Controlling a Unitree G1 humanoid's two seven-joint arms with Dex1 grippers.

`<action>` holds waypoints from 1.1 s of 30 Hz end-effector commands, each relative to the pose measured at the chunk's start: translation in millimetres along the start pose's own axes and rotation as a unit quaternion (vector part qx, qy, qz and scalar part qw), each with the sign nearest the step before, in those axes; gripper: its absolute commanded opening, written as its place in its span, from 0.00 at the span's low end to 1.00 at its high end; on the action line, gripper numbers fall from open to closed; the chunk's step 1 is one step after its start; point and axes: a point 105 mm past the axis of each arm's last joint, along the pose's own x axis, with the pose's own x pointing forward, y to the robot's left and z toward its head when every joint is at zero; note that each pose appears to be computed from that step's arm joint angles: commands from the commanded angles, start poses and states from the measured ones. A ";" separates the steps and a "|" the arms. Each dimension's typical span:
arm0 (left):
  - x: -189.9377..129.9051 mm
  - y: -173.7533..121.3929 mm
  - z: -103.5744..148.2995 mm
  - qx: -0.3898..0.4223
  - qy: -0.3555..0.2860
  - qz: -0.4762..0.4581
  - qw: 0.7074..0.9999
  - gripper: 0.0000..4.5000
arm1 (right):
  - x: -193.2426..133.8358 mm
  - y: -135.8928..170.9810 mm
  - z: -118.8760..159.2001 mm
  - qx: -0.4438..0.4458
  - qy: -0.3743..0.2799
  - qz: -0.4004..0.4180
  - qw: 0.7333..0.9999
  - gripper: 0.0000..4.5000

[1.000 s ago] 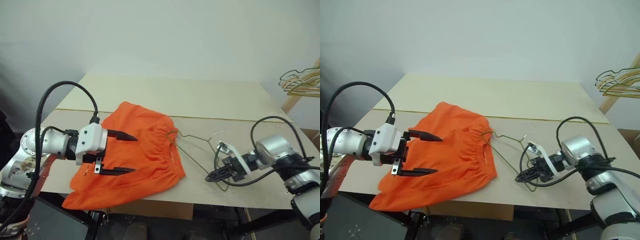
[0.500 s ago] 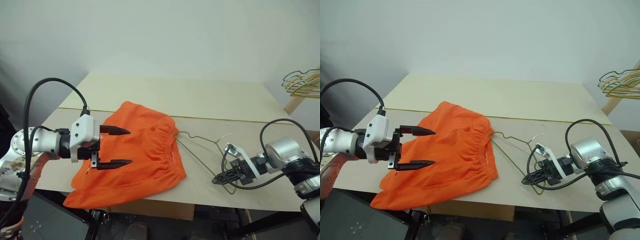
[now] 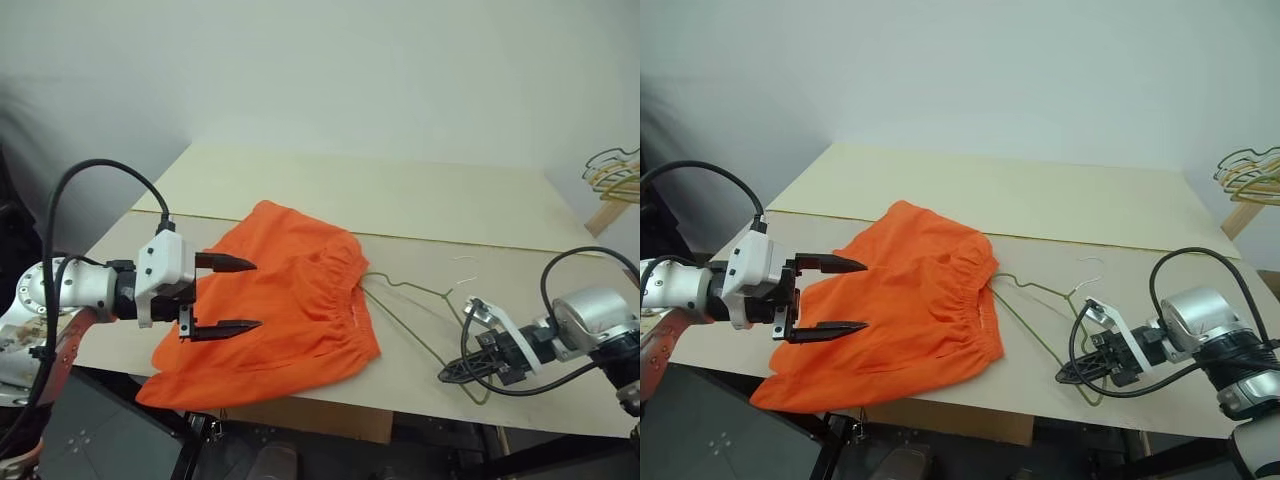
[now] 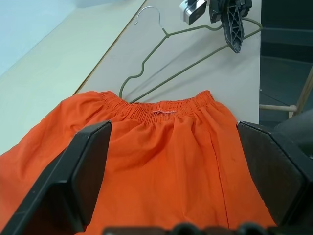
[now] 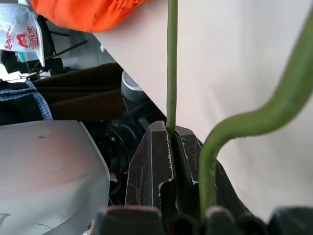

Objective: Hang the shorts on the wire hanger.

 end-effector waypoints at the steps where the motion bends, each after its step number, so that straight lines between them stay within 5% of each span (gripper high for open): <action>1: 0.2 -1.2 9.8 0.026 -0.006 -0.005 1.000 0.98 | 9.5 9.2 8.1 -0.023 0.007 0.018 1.000 0.00; 33: 4.3 -3.4 12.1 0.037 -0.003 -0.017 0.999 0.98 | 72.7 24.4 94.7 -0.035 -0.128 0.083 0.988 0.00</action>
